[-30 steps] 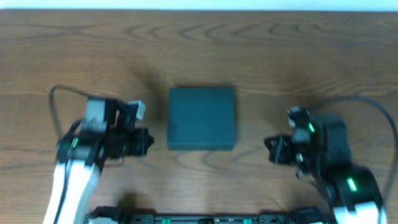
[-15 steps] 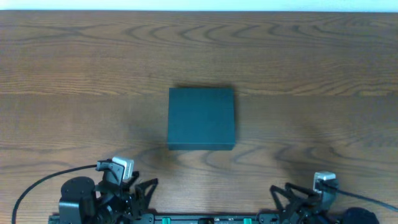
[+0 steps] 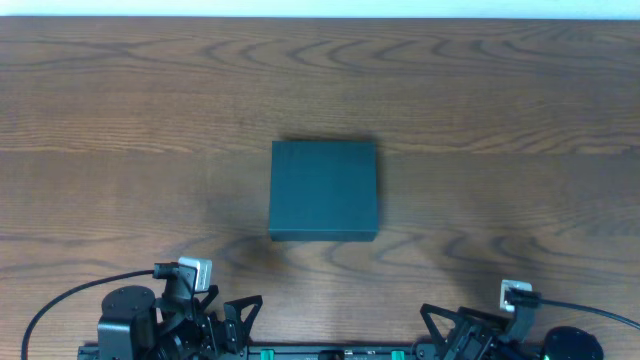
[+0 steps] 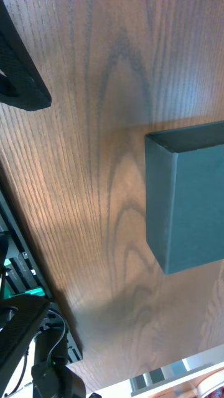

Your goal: Pack container

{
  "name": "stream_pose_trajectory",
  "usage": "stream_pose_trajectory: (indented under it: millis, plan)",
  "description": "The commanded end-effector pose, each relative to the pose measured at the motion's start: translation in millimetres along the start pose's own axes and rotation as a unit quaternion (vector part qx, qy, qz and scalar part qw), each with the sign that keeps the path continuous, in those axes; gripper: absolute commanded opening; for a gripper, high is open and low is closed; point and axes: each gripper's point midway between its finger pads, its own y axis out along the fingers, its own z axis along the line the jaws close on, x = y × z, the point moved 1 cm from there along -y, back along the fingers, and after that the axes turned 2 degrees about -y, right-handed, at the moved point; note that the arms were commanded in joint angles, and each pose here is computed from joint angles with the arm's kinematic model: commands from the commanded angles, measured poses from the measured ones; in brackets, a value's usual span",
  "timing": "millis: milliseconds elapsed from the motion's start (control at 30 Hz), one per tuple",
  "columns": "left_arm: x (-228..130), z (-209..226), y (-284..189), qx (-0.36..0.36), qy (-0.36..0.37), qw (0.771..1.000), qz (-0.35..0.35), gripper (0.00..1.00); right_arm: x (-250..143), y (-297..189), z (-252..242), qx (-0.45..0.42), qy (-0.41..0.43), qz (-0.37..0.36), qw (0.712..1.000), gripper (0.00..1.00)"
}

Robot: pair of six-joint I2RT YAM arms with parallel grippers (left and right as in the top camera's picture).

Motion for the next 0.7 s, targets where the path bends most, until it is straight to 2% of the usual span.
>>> stream_pose_trajectory:
  millis: [0,167,300,367,467,533,667]
  plan:
    - [-1,0,0,-0.001,-0.003,1.000,-0.001,0.95,-1,2,-1,-0.001,0.011,0.005,1.000,0.99]
    - [-1,0,0,-0.001,-0.003,1.000,-0.001,0.95,-1,2,-1,-0.001,0.011,0.005,1.000,0.99]
    - [12,22,-2,0.069,0.029,0.997,-0.034,0.95,-1,2,-1,-0.001,0.011,0.005,1.000,0.99]
    - [32,20,-2,0.072,0.103,0.989,-0.075,0.95,-1,2,-1,-0.001,0.011,0.005,1.000,0.99]
    - [56,13,6,0.062,0.256,0.956,-0.127,0.95,-1,2,-1,-0.001,0.011,0.005,1.000,0.99]
    - [60,18,15,0.067,0.297,0.942,-0.143,0.95,-1,2,-1,-0.001,0.011,0.005,1.000,0.99]
    - [64,34,37,0.070,0.305,0.934,-0.172,0.95,-1,2,-1,-0.001,0.011,0.005,1.000,0.99]
